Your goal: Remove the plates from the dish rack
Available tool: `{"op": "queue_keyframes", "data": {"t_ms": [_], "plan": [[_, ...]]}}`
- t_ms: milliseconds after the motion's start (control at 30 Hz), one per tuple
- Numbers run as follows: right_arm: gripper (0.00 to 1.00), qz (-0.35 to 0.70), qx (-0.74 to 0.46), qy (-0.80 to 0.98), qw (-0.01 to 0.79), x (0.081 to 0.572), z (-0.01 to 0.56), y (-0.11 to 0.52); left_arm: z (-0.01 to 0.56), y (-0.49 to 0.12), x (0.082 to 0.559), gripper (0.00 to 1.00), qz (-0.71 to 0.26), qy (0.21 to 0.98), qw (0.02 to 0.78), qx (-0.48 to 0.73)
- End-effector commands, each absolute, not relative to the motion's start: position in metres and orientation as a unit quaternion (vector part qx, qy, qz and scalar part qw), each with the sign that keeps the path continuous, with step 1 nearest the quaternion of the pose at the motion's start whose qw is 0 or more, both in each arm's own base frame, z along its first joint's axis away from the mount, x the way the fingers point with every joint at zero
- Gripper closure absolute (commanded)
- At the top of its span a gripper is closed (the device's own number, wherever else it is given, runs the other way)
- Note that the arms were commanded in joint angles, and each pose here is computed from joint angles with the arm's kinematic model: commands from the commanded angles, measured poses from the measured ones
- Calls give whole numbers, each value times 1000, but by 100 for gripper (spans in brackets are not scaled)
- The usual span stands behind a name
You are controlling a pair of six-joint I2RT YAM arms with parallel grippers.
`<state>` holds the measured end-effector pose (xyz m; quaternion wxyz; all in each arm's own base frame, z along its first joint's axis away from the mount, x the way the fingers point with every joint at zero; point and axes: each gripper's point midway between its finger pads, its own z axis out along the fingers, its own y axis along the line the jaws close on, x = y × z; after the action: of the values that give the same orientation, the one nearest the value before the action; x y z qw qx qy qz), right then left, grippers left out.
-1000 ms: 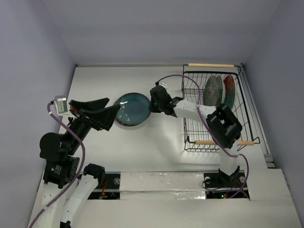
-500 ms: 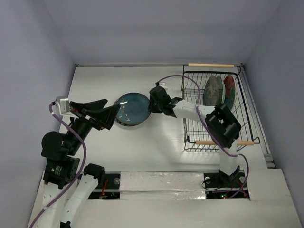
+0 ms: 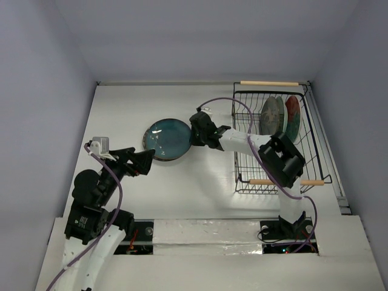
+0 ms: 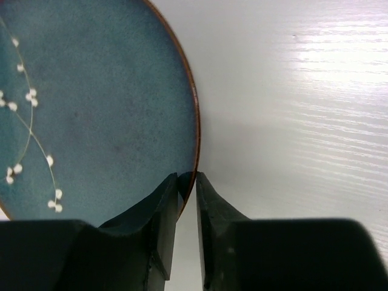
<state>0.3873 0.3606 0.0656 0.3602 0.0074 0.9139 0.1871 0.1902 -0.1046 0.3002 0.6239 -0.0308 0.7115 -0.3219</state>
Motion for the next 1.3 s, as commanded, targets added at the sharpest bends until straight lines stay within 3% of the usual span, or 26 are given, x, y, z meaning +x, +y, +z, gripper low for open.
{"op": "queue_keyframes", "data": {"t_ms": [0, 133, 233, 267, 300, 333, 367, 400, 433, 500, 633, 667, 733, 900, 1000, 1267], "plan": [[75, 242, -32, 891, 382, 379, 111, 384, 314, -100, 190, 1, -313, 690, 652, -24], [32, 223, -30, 885, 407, 373, 141, 363, 311, -100, 193, 1, -312, 693, 649, -28], [29, 196, -35, 880, 431, 369, 166, 341, 311, -101, 194, 2, -312, 693, 649, -24], [34, 200, -28, 867, 455, 367, 195, 332, 315, -102, 194, 4, -311, 690, 653, -17], [41, 189, -32, 861, 471, 365, 209, 322, 316, -102, 195, 16, -310, 688, 656, -13], [64, 167, -20, 854, 493, 367, 224, 307, 316, -103, 197, 27, -305, 690, 656, -9], [76, 146, -9, 851, 503, 366, 235, 288, 317, -103, 199, 42, -303, 690, 657, -7], [87, 139, 4, 838, 528, 362, 262, 267, 317, -102, 201, 69, -296, 692, 659, -6], [100, 112, 23, 831, 544, 363, 274, 244, 313, -102, 204, 78, -294, 698, 653, -8], [100, 76, 63, 816, 569, 361, 302, 189, 308, -104, 206, 100, -297, 703, 647, -7], [99, -10, 132, 809, 573, 357, 306, 92, 308, -104, 203, 100, -302, 699, 648, -9], [95, -26, 145, 807, 573, 357, 306, 77, 307, -104, 202, 100, -302, 700, 647, -11], [75, -71, 170, 804, 565, 359, 302, 42, 307, -104, 202, 84, -303, 699, 647, -13], [63, -114, 179, 825, 525, 376, 278, 9, 306, -106, 201, 64, -307, 700, 645, -11], [54, -90, 165, 834, 519, 391, 269, 21, 305, -106, 201, 58, -307, 700, 644, -12], [60, -119, 172, 851, 481, 415, 238, 13, 304, -106, 202, 54, -307, 702, 643, -12]]}}
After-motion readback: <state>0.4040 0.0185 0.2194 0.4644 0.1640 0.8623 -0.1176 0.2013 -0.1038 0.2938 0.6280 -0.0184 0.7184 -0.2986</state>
